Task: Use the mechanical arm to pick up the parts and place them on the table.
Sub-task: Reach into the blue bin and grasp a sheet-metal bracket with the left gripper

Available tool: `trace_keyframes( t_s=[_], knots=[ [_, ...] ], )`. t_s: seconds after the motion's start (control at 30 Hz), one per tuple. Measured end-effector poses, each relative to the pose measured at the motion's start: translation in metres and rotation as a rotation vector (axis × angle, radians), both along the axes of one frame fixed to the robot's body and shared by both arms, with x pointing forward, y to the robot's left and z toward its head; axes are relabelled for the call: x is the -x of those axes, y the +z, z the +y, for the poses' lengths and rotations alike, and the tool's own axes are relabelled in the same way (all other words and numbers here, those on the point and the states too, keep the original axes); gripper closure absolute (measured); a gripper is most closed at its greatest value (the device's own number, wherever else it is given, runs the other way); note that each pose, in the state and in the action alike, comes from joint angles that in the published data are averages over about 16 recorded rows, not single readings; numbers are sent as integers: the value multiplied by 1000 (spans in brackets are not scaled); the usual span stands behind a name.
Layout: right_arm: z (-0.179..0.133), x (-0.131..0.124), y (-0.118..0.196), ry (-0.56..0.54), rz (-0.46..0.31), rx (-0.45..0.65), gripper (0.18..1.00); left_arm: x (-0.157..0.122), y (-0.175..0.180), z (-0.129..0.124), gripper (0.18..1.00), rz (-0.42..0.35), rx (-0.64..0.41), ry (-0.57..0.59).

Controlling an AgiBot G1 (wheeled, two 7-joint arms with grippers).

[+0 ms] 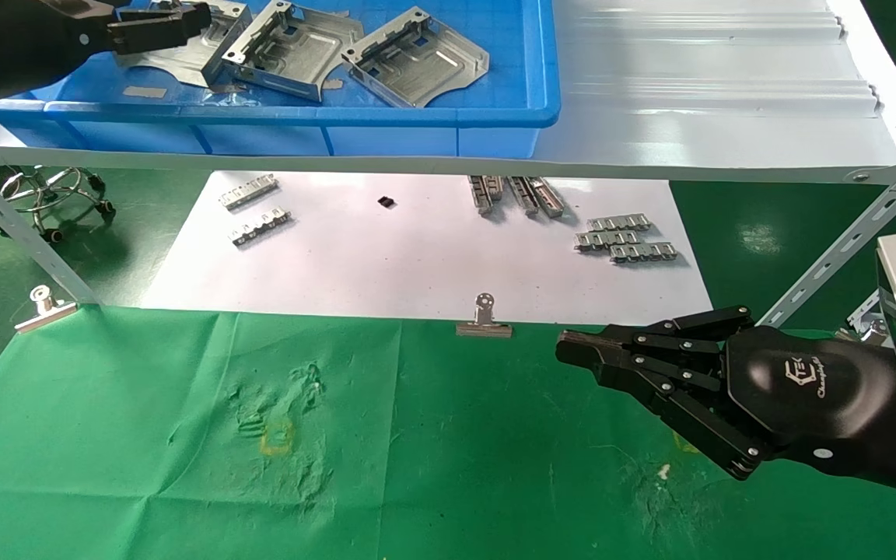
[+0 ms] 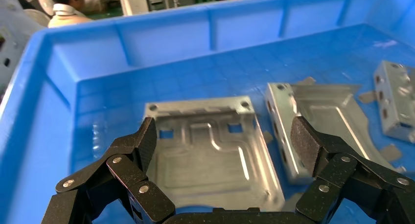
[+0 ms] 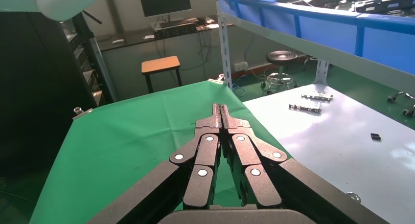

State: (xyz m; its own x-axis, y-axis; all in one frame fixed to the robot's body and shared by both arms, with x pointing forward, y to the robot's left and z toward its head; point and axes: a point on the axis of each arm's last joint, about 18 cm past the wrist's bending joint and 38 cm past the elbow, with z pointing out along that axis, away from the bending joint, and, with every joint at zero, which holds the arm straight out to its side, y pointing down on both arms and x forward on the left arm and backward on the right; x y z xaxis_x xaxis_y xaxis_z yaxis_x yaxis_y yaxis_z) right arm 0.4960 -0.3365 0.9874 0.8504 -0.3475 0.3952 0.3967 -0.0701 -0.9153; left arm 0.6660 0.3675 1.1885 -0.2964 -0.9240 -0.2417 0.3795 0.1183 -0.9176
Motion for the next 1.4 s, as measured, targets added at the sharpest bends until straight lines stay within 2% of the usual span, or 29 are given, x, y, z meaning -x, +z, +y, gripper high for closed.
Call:
trace_keyframes(
  t_s=[0.43,0.9,1.1,1.4],
  knots=[
    [0,0,0,0,0,0,987,-17,14,10,183,47,24,101],
    [0,0,0,0,0,0,987,-29,10,17,205,82,24,150],
    [0,0,0,0,0,0,987,-32,6,18,253,83,16,159],
    [0,0,0,0,0,0,987,-37,3,18,407,79,5,171]
  ],
)
